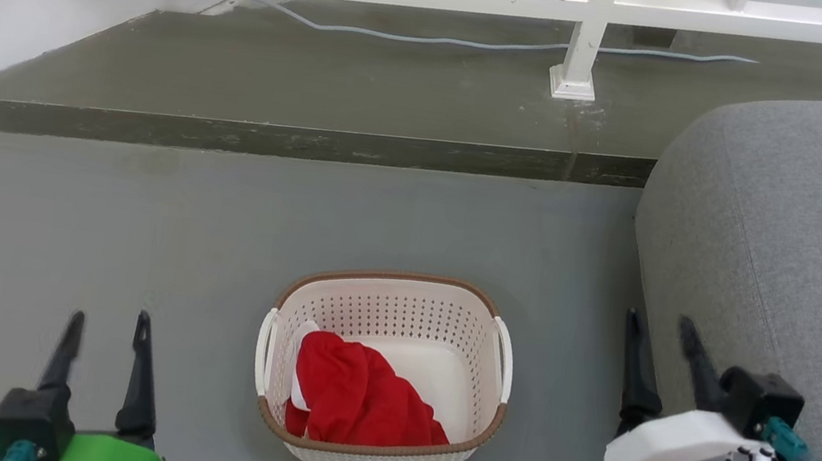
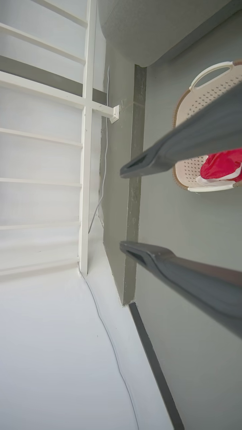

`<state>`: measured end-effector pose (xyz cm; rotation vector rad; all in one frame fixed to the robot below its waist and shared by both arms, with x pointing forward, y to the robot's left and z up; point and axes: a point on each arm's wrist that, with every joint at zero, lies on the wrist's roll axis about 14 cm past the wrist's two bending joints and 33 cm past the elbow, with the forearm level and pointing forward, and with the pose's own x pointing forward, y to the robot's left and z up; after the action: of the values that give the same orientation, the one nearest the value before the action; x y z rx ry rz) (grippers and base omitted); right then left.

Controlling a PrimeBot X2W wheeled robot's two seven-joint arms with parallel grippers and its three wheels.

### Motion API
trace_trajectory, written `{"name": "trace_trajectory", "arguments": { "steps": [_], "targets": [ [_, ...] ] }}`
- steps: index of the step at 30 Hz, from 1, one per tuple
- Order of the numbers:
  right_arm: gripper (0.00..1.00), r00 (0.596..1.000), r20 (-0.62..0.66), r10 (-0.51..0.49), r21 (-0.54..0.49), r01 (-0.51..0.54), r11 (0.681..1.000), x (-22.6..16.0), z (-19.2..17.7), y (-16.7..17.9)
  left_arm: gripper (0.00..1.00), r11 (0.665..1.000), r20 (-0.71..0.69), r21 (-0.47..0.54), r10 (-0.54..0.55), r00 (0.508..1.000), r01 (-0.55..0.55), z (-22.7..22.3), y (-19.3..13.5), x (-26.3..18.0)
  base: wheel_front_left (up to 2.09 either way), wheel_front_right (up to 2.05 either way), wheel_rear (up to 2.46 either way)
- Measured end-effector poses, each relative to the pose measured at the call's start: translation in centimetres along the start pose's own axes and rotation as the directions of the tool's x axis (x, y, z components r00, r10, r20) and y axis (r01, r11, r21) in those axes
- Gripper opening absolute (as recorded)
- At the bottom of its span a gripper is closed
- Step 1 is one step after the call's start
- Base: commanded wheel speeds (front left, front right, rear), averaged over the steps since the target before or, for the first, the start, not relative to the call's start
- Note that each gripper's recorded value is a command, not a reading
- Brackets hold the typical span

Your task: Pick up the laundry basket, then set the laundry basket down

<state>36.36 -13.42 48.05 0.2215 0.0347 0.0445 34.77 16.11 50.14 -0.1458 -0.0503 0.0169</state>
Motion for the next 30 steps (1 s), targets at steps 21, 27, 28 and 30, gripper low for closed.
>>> {"name": "trace_trajectory", "arguments": {
  "steps": [21, 27, 28, 30],
  "targets": [
    [0.00, 0.989, -0.130, -0.064, 0.199, 0.089, 0.976, -1.5, -3.2, -1.6, 0.00, 0.978, -0.116, -0.206, 0.019, 0.993, -0.043, -2.8, -0.1, -0.9, 0.00, 0.00, 0.00],
    [0.00, 0.986, -0.150, -0.078, 0.270, 0.117, 0.956, -1.4, -3.3, -2.1, 0.00, 0.955, -0.144, -0.288, 0.028, 0.989, -0.069, -3.2, 0.2, -0.9, 0.00, 0.00, 0.00],
    [0.00, 0.985, -0.152, -0.081, 0.282, 0.122, 0.952, -1.4, -3.3, -2.2, 0.00, 0.949, -0.149, -0.306, 0.031, 0.988, -0.076, -3.3, 0.3, -0.9, 0.00, 0.00, 0.00],
    [0.00, 0.983, -0.160, -0.086, 0.319, 0.134, 0.938, -1.4, -3.4, -2.4, 0.00, 0.938, -0.162, -0.336, 0.038, 0.986, -0.091, -3.4, 0.5, -0.9, 0.00, 0.00, 0.00]
  ]
}}
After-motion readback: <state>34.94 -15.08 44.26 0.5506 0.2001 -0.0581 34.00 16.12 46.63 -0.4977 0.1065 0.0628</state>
